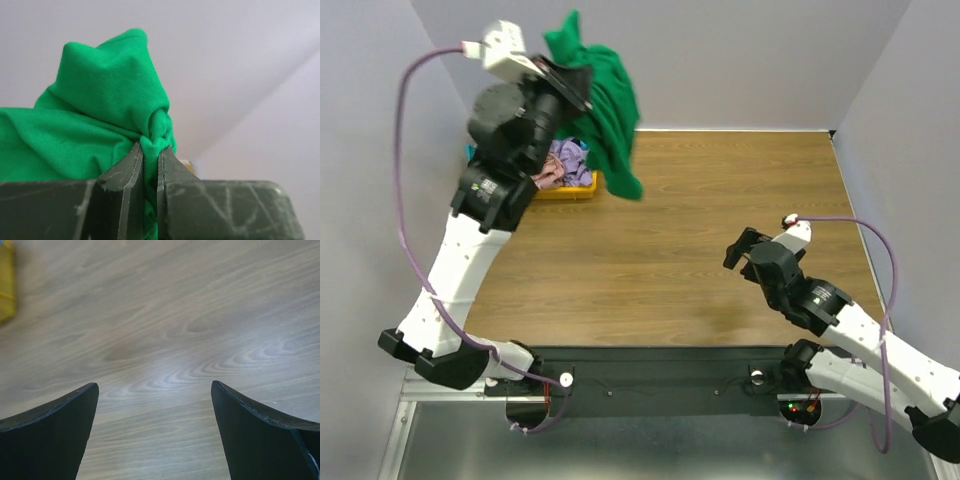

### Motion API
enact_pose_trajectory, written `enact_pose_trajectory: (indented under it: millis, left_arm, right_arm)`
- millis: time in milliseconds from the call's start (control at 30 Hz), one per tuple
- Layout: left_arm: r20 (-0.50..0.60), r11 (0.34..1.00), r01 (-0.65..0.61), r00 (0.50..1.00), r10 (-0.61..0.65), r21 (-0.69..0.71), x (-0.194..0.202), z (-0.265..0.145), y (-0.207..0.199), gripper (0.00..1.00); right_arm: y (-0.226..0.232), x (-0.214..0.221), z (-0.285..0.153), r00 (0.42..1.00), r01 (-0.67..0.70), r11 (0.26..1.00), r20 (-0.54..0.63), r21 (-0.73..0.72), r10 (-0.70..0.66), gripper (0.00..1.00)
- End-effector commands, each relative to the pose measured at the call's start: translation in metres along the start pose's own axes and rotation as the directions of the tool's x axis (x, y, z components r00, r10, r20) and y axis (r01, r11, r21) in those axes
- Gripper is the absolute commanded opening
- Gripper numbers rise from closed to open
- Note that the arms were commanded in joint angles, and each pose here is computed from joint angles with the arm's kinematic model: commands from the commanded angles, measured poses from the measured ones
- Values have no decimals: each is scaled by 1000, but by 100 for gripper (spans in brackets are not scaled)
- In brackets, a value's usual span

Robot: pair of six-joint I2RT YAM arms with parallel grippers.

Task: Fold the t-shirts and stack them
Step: Move the tshirt to the center of the board, then flatten the tshirt out

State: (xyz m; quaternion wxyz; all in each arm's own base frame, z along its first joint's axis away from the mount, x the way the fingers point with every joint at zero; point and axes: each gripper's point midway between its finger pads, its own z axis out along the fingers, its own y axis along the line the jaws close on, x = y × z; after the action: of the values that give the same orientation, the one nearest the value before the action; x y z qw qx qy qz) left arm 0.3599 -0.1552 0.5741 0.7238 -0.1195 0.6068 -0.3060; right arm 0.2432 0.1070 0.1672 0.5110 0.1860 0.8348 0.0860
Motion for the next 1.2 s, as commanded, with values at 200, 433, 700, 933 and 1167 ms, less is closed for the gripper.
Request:
enact_pose_trajectory:
  millis: [200, 433, 700, 933, 1167]
  left_arm:
    - [-217, 989, 114, 967, -131, -90, 139, -44, -52, 0]
    - [-412, 930, -144, 911, -8, -337, 266, -38, 41, 91]
    - [-603, 784, -335, 795, -63, -523, 336, -80, 172, 98]
    - [-581, 787, -190, 776, -246, -587, 364, -163, 231, 98]
    - [-576, 742, -218, 773, -265, -634, 371, -184, 275, 98]
  right_arm:
    - [8, -50, -38, 982, -165, 983, 77, -79, 171, 100]
    - [2, -25, -26, 998, -63, 998, -27, 22, 64, 100]
    - [7, 43, -5, 949, 141, 989, -289, 34, -125, 100]
    - [-9, 105, -9, 862, 163, 986, -491, 35, -125, 100]
    - [-31, 136, -34, 817, 60, 997, -576, 42, -25, 100]
